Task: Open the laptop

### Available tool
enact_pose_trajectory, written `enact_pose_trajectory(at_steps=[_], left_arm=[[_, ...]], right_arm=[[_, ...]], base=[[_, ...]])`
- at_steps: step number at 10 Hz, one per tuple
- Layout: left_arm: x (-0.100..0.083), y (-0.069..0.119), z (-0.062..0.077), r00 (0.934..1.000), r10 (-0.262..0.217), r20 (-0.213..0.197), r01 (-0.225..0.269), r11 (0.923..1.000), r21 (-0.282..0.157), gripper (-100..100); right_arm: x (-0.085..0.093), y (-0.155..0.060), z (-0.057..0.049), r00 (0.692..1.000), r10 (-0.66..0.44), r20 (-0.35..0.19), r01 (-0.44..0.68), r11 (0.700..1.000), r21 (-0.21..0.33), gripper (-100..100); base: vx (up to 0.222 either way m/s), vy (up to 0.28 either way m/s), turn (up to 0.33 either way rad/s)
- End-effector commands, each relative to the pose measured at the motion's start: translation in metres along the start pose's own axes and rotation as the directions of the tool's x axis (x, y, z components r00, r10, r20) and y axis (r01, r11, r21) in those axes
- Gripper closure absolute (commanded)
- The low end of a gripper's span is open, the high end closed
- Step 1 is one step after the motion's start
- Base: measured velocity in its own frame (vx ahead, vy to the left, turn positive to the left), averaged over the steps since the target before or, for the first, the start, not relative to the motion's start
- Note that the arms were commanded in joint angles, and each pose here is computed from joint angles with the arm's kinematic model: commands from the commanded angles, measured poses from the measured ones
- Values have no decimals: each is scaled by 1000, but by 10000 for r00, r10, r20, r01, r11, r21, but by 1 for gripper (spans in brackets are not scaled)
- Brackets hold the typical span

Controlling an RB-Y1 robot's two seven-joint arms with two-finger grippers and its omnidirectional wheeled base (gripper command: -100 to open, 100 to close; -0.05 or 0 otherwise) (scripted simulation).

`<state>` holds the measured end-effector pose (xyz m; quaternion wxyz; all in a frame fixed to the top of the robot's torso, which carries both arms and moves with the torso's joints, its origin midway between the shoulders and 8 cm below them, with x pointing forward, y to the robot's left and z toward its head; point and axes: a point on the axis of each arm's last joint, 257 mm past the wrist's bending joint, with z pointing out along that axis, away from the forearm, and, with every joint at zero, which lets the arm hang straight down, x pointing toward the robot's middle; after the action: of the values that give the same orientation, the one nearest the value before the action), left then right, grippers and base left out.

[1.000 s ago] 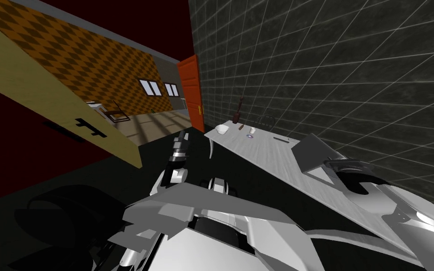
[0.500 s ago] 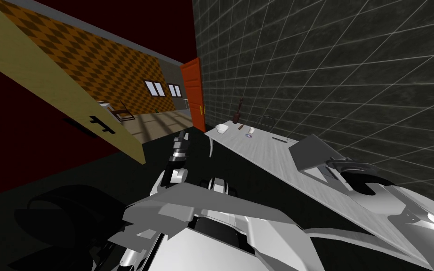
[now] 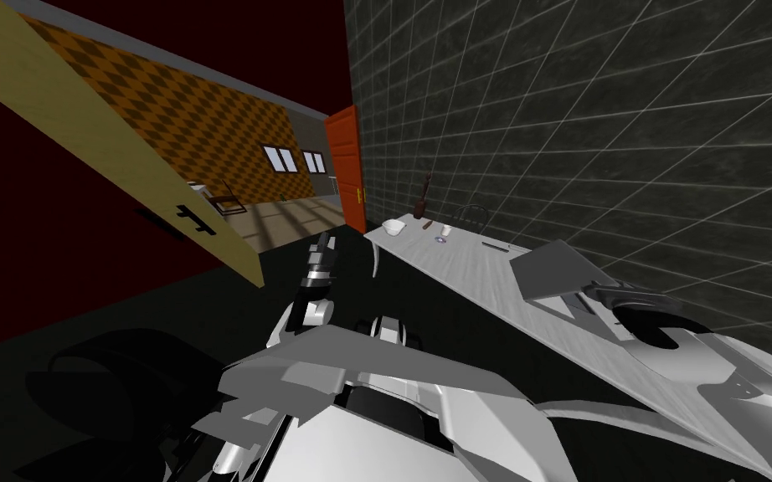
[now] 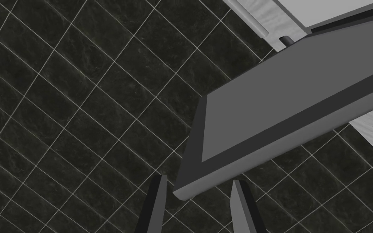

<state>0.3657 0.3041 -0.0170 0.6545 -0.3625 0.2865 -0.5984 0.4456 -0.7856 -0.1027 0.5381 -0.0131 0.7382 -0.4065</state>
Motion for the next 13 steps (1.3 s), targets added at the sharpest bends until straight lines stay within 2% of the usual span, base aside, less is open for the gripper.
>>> enact_pose_trajectory(at_steps=[1, 4, 7, 8, 9, 13], left_arm=[[0, 0, 0, 10000, 0, 0, 0, 10000, 0, 0], [0, 0, 0, 10000, 0, 0, 0, 10000, -1, 0], [0, 0, 0, 10000, 0, 0, 0, 10000, -1, 0], [0, 0, 0, 10000, 0, 0, 0, 10000, -1, 0], [0, 0, 0, 10000, 0, 1, 0, 10000, -2, 0], [0, 0, 0, 10000, 1, 1, -1, 10000, -2, 0]], right_arm=[[14, 15, 0, 9924, 1219, -191, -1222, 9924, -156, 100], [24, 29, 0, 9700, 2406, -361, -2415, 9701, -241, 100], [34, 42, 0, 9332, 3552, -543, -3570, 9337, -290, 100], [23, 32, 4, 9425, 3324, -345, -3333, 9426, -210, 100], [30, 53, 2, 9097, 4131, -419, -4147, 9091, -395, 100], [43, 96, -2, 8320, 5510, -647, -5546, 8292, -696, 100]], base=[[-68, -129, 40], [-75, -107, 23], [-84, -100, 24], [-41, -43, 5], [-36, -90, -59], [-34, -123, -35]])
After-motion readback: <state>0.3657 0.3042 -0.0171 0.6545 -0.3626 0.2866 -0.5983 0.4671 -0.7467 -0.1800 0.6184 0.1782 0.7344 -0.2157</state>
